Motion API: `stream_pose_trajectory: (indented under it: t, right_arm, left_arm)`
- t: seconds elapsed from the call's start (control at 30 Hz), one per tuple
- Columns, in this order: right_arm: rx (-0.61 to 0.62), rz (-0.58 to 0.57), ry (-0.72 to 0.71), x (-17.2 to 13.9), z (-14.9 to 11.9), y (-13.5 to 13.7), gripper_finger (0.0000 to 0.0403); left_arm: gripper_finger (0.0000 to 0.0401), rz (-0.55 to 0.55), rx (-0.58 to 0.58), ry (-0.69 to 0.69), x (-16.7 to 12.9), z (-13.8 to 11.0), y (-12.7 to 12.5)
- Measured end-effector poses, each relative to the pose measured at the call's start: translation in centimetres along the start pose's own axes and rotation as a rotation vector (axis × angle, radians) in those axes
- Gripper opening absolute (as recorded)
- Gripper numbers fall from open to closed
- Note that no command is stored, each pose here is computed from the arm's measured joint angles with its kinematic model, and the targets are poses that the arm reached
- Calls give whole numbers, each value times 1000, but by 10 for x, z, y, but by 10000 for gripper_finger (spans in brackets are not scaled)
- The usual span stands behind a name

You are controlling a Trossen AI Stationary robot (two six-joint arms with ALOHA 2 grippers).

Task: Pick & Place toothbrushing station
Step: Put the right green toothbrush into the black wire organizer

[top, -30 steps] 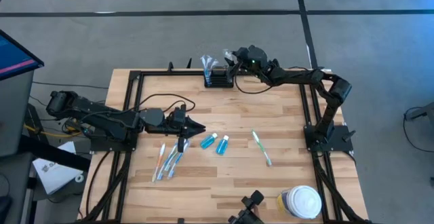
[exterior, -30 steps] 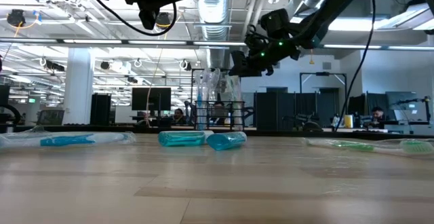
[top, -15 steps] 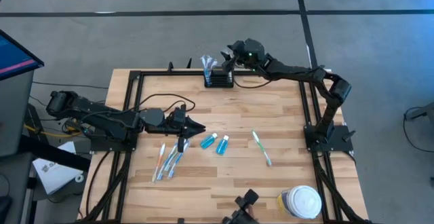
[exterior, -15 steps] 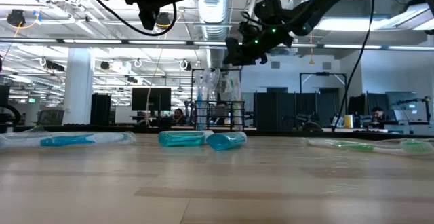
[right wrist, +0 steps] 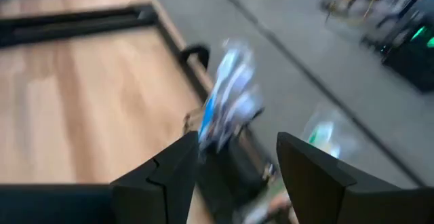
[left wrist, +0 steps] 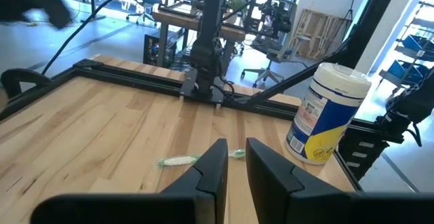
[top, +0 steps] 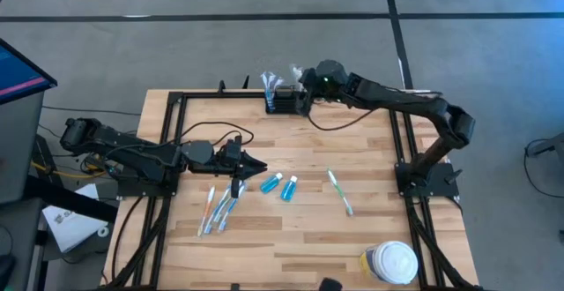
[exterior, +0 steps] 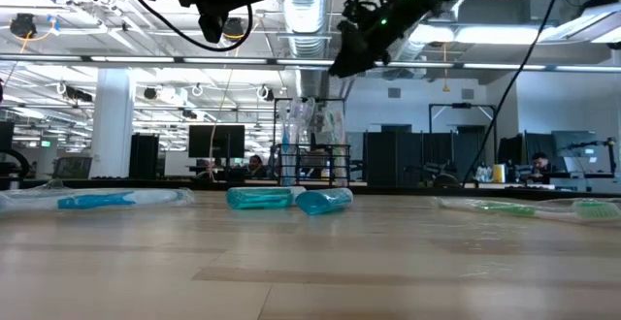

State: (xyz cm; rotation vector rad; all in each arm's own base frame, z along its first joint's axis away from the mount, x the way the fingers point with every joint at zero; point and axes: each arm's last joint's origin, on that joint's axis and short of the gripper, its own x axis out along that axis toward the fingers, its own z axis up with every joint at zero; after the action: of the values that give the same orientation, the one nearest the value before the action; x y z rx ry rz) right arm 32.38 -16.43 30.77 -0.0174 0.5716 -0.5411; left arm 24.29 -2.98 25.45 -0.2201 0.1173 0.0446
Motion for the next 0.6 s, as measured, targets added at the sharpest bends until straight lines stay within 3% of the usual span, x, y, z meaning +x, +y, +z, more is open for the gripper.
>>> stream_pose_trajectory:
  t: [0.33, 0.6]
  right_arm:
    - [28, 100, 368, -42, -27, 35, 179]
    - [85, 116, 670, -69, -52, 74, 170]
  left_arm:
    - [49, -1, 0, 0, 0, 0, 0]
    - [49, -3, 0, 1, 0, 0, 0]
